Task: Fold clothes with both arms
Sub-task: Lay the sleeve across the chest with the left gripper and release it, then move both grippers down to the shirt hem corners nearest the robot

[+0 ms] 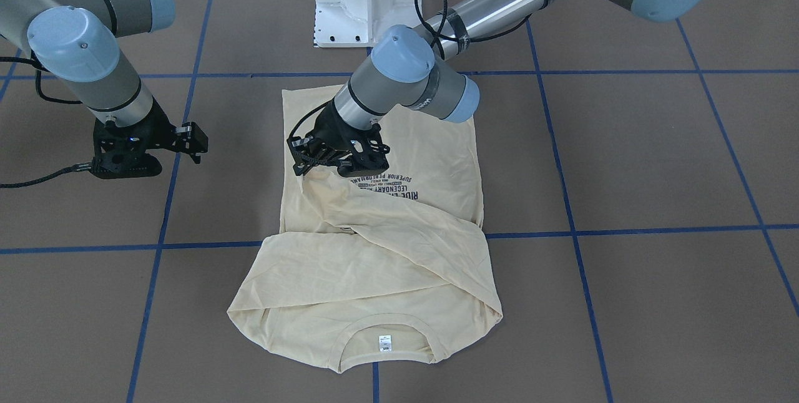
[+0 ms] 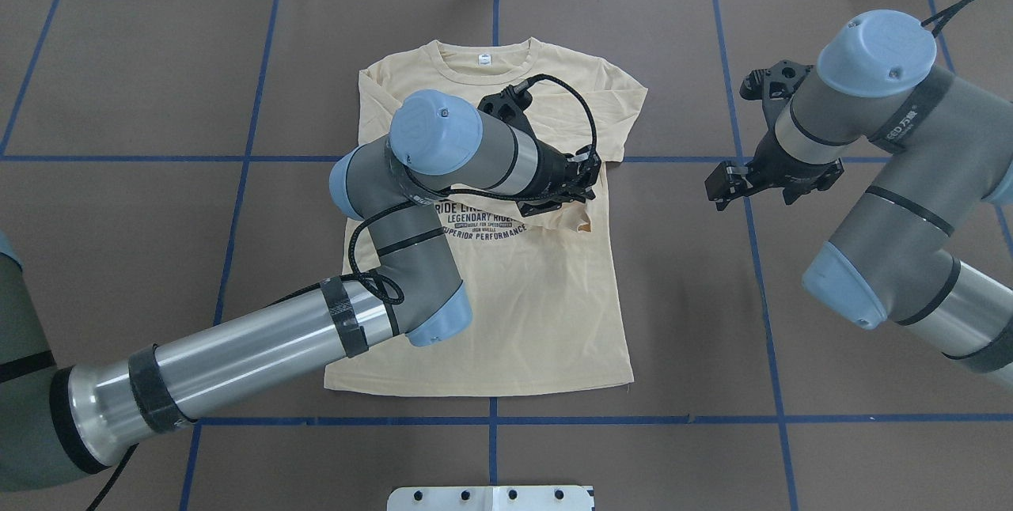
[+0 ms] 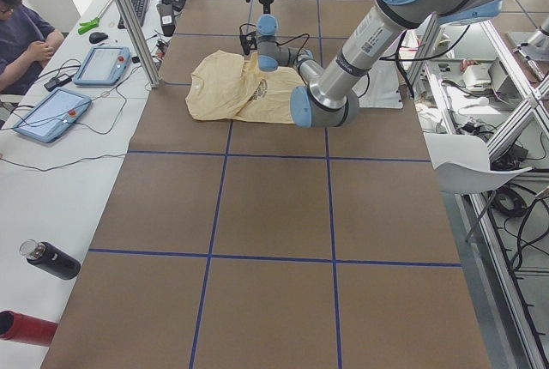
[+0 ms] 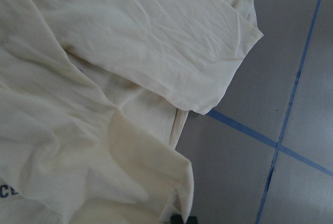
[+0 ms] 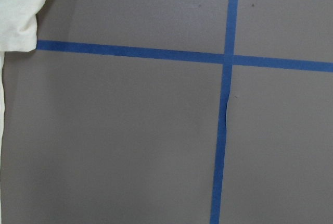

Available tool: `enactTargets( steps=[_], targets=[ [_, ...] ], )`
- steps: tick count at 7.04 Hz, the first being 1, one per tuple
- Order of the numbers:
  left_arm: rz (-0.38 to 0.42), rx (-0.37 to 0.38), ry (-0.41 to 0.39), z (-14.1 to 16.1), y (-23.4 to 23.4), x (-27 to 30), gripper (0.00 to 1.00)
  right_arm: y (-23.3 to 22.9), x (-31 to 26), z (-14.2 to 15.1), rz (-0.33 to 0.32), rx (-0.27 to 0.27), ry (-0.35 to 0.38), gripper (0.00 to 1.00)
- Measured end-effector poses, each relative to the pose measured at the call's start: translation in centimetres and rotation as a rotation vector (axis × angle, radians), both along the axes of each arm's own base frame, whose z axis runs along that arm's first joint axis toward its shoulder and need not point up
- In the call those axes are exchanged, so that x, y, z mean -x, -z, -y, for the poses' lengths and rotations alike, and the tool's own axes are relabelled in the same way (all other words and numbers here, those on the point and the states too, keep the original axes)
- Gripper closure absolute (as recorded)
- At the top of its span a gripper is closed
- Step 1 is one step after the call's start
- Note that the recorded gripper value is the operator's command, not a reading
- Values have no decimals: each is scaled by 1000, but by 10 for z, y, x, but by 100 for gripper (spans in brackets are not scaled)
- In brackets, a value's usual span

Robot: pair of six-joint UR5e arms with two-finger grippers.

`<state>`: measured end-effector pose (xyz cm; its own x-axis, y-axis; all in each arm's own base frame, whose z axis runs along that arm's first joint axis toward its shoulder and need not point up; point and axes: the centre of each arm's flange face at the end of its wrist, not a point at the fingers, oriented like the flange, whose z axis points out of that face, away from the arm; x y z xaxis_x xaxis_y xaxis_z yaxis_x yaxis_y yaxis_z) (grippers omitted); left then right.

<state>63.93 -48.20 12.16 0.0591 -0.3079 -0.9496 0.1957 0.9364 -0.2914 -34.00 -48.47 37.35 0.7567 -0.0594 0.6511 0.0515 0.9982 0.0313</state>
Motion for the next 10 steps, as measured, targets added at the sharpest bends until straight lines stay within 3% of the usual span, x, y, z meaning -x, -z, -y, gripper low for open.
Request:
enactTargets(
  steps=[3,5,8,10],
  targets=[
    [-36,-27,8,-4,7,2,1,0,1,-1,9,8,6,0],
    [-30,-35,11,-11,-17,19,1,7,2,-4,38,10,7,0],
    [97,-14,11,-33,-51,72,1,26,44,-41,154,35,-75,0],
    [216,-68,-11,-62,-61,131,1,42,85,-84,168,58,-118,0]
  ],
)
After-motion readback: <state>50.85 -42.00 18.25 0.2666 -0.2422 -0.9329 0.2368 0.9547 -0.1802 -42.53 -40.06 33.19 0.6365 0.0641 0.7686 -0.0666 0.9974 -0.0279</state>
